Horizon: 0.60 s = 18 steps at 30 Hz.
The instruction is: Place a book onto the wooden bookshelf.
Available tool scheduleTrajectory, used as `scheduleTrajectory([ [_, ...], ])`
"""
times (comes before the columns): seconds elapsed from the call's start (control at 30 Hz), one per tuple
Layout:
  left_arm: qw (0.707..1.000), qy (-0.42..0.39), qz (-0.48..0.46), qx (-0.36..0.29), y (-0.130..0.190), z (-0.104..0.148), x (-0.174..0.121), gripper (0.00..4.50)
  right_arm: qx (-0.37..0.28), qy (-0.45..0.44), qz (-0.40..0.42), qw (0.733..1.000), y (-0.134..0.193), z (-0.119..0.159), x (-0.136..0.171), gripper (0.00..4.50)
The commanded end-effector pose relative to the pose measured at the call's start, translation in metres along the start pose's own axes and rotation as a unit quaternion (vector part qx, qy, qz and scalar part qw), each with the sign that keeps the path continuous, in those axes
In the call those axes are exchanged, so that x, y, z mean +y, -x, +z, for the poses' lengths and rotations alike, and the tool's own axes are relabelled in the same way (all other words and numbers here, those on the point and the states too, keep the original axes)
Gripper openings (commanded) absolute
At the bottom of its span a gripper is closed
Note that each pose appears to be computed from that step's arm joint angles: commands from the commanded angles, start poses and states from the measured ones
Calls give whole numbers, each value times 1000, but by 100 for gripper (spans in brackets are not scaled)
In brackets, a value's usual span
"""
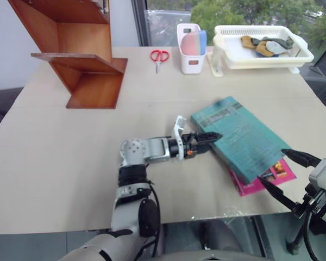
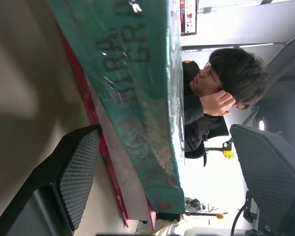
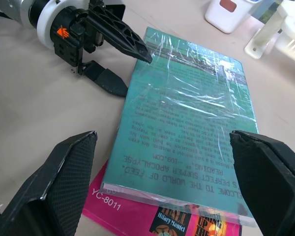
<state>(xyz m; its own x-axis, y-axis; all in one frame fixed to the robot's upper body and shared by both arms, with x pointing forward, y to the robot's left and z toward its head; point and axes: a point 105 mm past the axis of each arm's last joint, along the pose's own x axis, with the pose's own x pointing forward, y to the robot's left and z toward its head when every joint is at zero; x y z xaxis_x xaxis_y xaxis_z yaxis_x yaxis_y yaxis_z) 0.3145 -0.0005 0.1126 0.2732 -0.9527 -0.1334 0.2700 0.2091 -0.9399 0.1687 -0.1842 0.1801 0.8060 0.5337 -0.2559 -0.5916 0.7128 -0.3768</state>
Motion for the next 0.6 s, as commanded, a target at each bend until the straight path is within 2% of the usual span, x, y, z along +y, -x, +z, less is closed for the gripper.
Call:
scheduleTrajectory([
  [0.03, 1000, -1, -11, -13, -5, 6, -6, 381, -16, 16, -4, 1000, 1, 9, 0, 450],
  [0.13, 1000, 3, -12, -16, -9, 6, -5, 260, -14, 16, -4, 1000, 1, 9, 0, 450],
  [0.17, 1000, 5, -13, -17, -10, 6, -5, 242, -14, 16, -4, 1000, 1, 9, 0, 450],
  [0.23, 1000, 5, -14, -19, -10, 6, -5, 167, -13, 17, -5, 1000, 2, 8, 0, 450],
  [0.43, 999, 0, -13, -29, -10, 10, -4, 167, -12, 19, -5, 1000, 1, 8, 0, 450],
  [0.5, 1000, -2, -11, -29, -10, 10, -3, 221, -12, 19, -6, 1000, 0, 9, -1, 450],
  [0.57, 1000, -2, -10, -29, -11, 10, -2, 303, -13, 20, -6, 1000, -1, 9, -1, 450],
  [0.6, 1000, -1, -9, -30, -12, 10, -2, 325, -13, 20, -6, 1000, -1, 9, -1, 450],
])
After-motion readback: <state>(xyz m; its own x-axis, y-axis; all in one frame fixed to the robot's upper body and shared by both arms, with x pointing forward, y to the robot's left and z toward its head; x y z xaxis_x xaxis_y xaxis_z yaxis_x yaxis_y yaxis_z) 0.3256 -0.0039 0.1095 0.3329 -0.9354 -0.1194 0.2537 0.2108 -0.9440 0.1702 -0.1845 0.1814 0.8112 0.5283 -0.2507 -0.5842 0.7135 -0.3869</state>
